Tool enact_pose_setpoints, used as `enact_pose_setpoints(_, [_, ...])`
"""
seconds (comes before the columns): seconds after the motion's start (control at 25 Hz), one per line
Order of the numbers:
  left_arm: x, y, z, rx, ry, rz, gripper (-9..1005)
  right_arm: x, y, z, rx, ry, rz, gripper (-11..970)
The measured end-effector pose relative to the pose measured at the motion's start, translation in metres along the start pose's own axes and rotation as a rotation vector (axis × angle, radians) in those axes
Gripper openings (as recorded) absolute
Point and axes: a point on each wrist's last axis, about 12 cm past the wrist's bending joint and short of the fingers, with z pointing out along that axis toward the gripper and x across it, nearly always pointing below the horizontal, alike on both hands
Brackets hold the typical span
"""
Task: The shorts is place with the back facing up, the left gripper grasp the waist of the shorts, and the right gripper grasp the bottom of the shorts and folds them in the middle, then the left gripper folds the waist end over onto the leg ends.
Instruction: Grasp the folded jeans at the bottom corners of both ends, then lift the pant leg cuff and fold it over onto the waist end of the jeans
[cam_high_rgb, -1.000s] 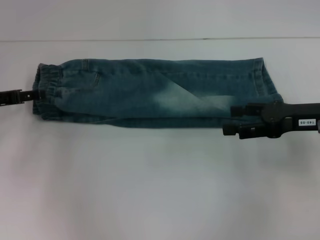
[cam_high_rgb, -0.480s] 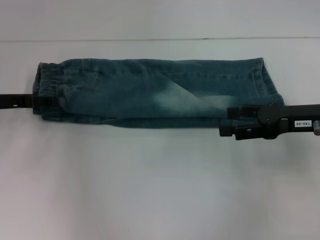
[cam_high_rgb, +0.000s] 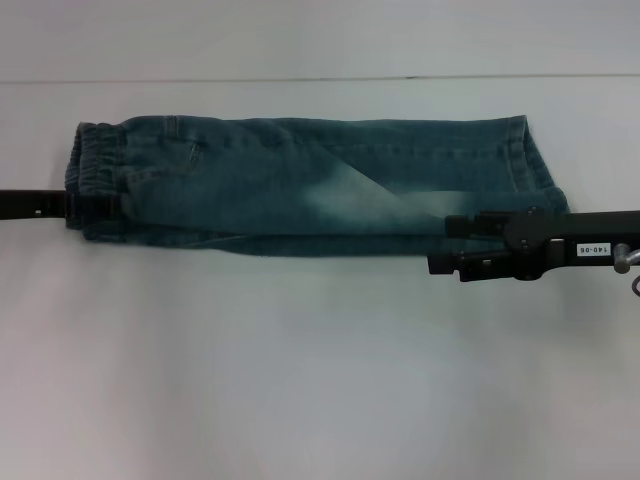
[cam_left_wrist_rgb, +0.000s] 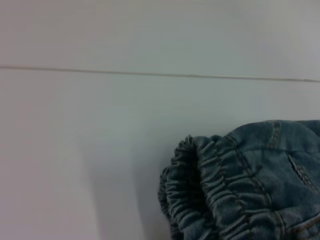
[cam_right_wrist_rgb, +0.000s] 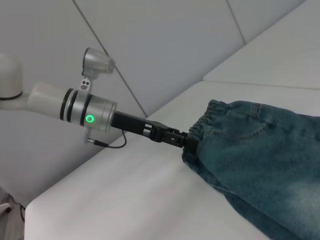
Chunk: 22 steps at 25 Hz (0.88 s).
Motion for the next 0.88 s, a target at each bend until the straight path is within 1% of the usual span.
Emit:
enact_pose_setpoints(0.52, [0.005, -0.0058, 0.0041, 0.013, 0.002, 0.019, 806, 0.0013, 0.0003, 0.0052, 0.004, 0.001, 0.0, 947])
enact_pose_setpoints(0.88, [0.006, -0.0098, 0.0063, 0.025, 0.01, 0.031, 464, 0.0038, -0.0004, 0.0052, 0.014, 0.0, 0.007, 946])
